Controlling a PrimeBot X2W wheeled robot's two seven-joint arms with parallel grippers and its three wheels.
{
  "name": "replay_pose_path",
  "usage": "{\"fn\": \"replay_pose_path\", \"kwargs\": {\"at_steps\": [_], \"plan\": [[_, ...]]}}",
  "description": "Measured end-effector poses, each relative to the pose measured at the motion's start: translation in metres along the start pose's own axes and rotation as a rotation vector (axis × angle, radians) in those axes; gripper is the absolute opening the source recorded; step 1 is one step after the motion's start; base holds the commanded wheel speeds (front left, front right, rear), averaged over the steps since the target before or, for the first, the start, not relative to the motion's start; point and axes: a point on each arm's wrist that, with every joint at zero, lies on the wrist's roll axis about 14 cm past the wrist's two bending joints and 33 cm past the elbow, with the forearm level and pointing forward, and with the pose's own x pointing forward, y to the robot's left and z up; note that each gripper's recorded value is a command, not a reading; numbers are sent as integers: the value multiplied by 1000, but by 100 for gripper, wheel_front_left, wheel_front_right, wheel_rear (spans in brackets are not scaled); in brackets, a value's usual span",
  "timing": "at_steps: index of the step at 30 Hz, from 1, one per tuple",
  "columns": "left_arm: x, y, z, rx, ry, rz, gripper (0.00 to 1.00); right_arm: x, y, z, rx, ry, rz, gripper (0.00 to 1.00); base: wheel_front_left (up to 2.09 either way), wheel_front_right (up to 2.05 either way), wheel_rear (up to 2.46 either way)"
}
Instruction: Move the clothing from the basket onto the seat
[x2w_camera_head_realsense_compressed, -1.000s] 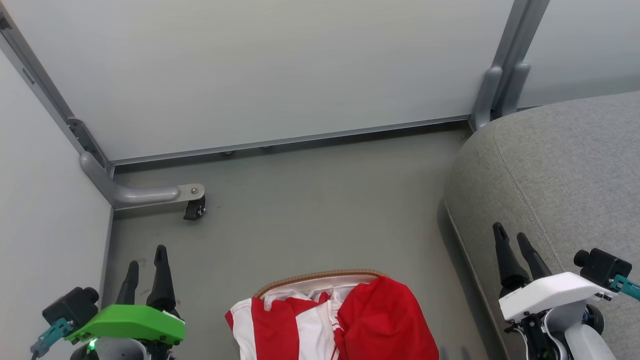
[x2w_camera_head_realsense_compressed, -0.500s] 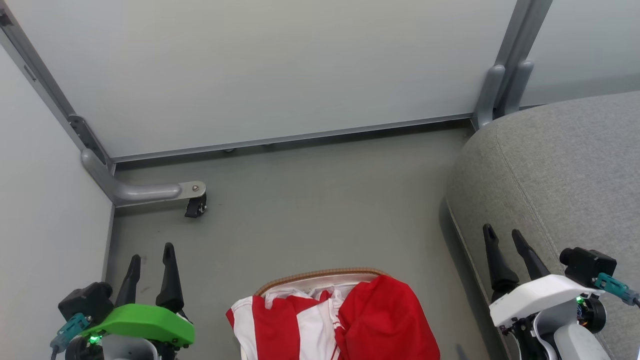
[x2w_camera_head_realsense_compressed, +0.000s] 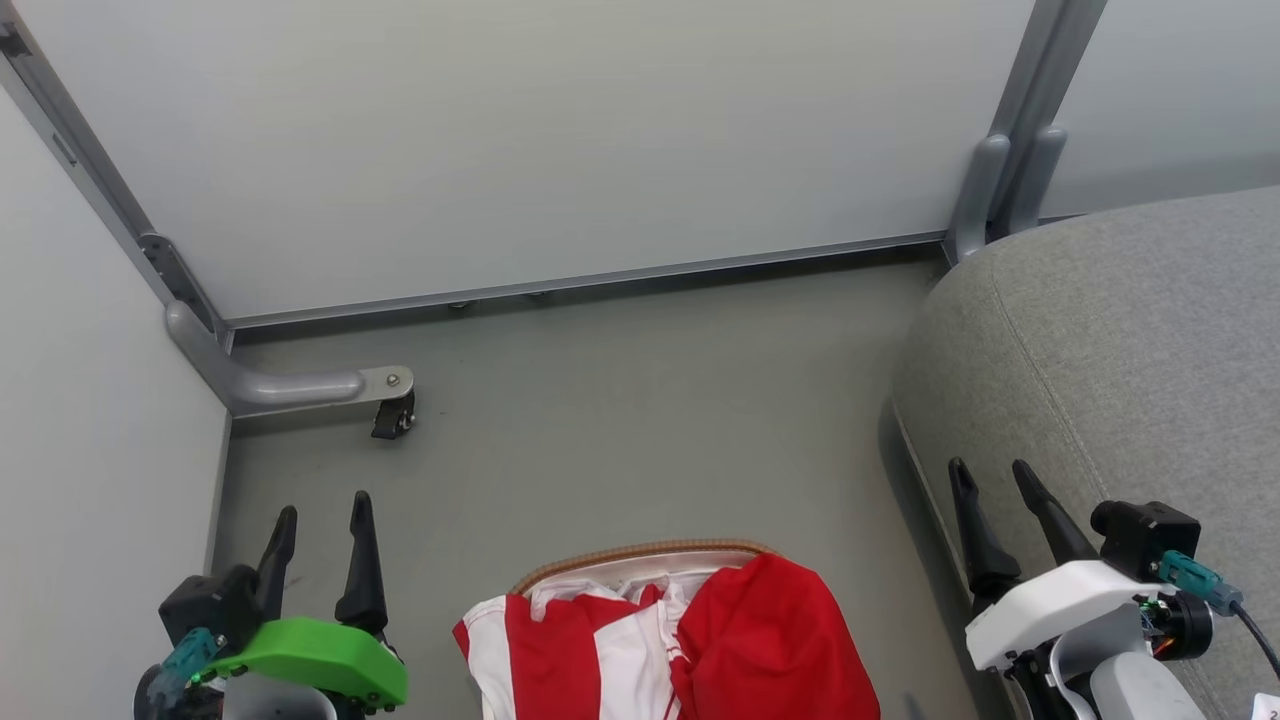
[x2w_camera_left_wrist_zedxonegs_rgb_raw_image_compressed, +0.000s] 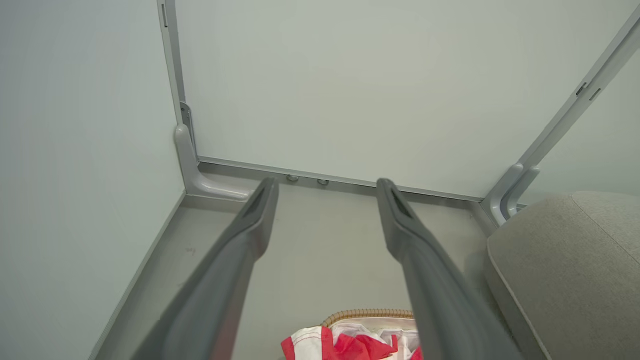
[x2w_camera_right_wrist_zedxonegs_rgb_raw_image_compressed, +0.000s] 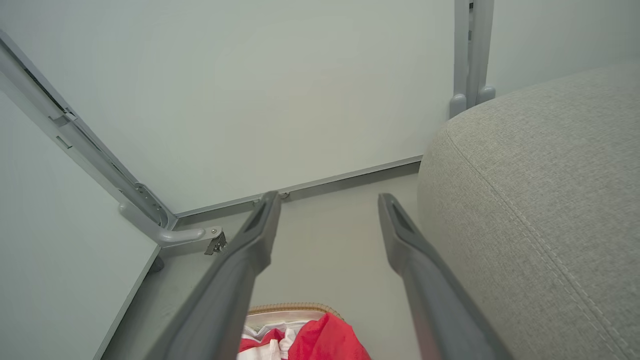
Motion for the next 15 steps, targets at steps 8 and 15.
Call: {"fn": "replay_pose_path", "kwargs": {"at_steps": [8, 15], "plan": [[-4, -4, -3, 62, -1, -21, 100, -2, 2, -4, -57, 4, 7, 100, 0, 0, 0], [-7, -11, -4, 103, -8, -45, 100, -4, 5, -4, -116, 0, 23, 100, 0, 0, 0]]}}
